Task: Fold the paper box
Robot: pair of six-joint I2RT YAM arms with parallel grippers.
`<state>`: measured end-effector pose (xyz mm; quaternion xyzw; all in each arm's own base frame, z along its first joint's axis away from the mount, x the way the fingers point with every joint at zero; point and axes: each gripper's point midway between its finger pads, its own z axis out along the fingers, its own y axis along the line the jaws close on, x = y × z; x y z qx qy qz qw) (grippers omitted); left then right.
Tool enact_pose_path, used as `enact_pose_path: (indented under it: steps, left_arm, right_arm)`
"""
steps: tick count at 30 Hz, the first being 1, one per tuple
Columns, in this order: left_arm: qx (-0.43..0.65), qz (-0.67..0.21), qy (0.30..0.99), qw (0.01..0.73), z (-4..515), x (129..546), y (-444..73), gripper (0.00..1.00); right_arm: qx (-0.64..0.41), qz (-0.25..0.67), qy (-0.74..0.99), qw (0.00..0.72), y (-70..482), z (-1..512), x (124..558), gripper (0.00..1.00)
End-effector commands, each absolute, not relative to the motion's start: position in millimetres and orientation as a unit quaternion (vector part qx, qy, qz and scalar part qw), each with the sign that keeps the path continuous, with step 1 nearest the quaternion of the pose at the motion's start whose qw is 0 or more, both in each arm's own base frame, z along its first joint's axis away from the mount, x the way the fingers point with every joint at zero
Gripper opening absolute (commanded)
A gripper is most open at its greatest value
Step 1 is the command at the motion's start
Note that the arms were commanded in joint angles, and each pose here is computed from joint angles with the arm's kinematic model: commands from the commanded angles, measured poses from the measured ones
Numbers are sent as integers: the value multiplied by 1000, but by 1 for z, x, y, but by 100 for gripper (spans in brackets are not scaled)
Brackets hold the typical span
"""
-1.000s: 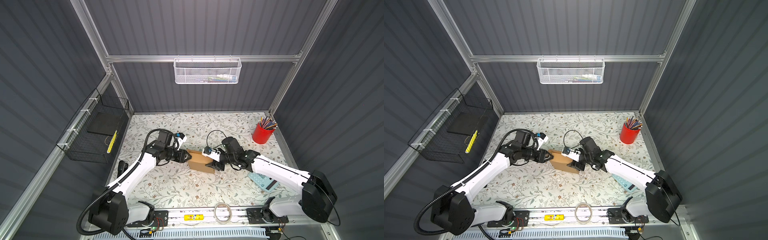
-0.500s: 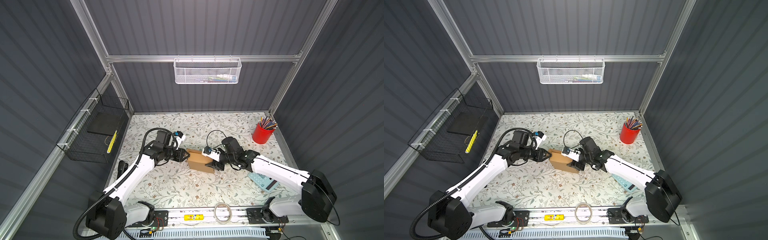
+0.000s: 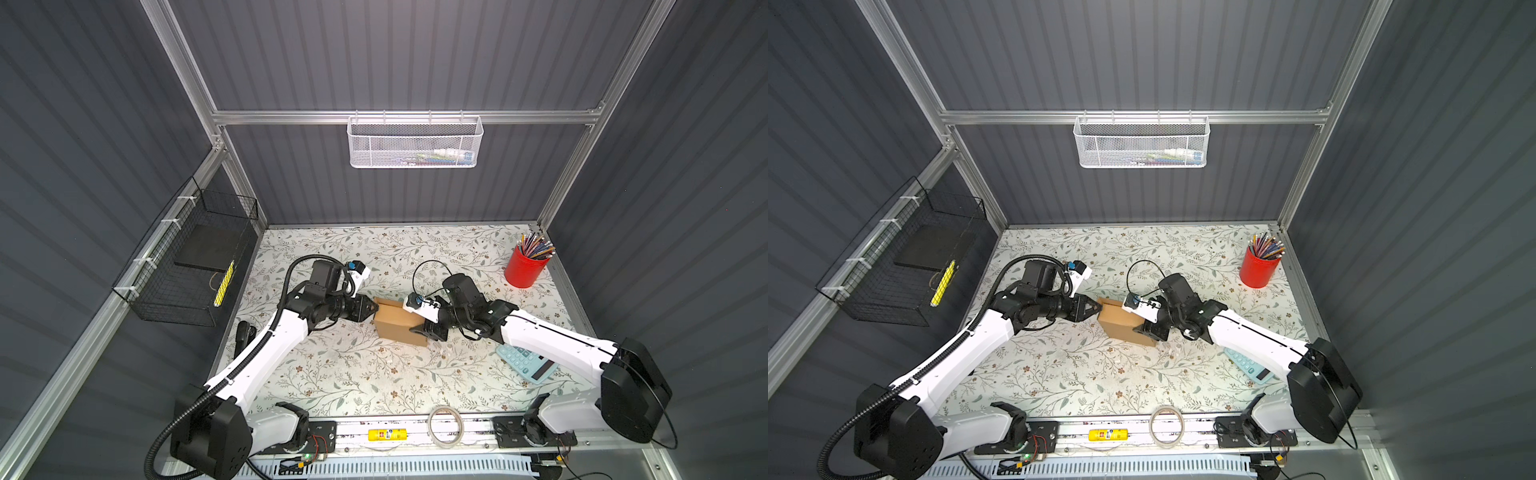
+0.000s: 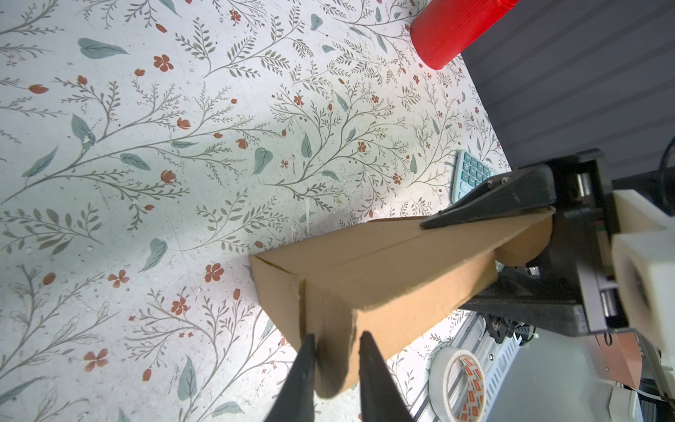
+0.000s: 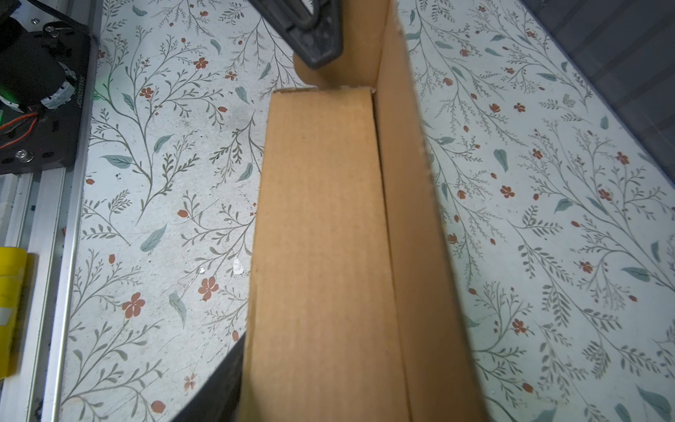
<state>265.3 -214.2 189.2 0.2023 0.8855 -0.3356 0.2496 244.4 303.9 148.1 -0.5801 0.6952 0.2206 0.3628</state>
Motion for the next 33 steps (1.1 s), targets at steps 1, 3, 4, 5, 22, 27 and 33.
enact_pose_path:
  steps: [1, 3, 4, 5, 22, 27, 33]
  left_arm:
    - [208, -355, 871, 267, 209, 264, -221, 19]
    - [208, -357, 871, 266, 209, 264, -222, 17]
    - [208, -359, 871, 265, 209, 264, -222, 17]
    - [207, -358, 871, 264, 208, 264, -222, 16]
    - [196, -343, 879, 266, 203, 266, -219, 15]
    - [194, -341, 879, 269, 205, 267, -218, 12]
    - [190, -342, 880, 270, 205, 268, -218, 5]
  right_arm:
    - [-577, 222, 704, 350, 303, 142, 245, 55]
    - [-577, 221, 704, 350, 303, 142, 246, 56]
    - [-577, 222, 704, 349, 303, 141, 246, 56]
    - [-577, 222, 704, 349, 303, 142, 246, 56]
    - [-578, 221, 706, 345, 305, 140, 248, 58]
    - [-577, 222, 706, 346, 305, 141, 248, 61]
    - [-577, 217, 706, 349, 305, 142, 249, 62]
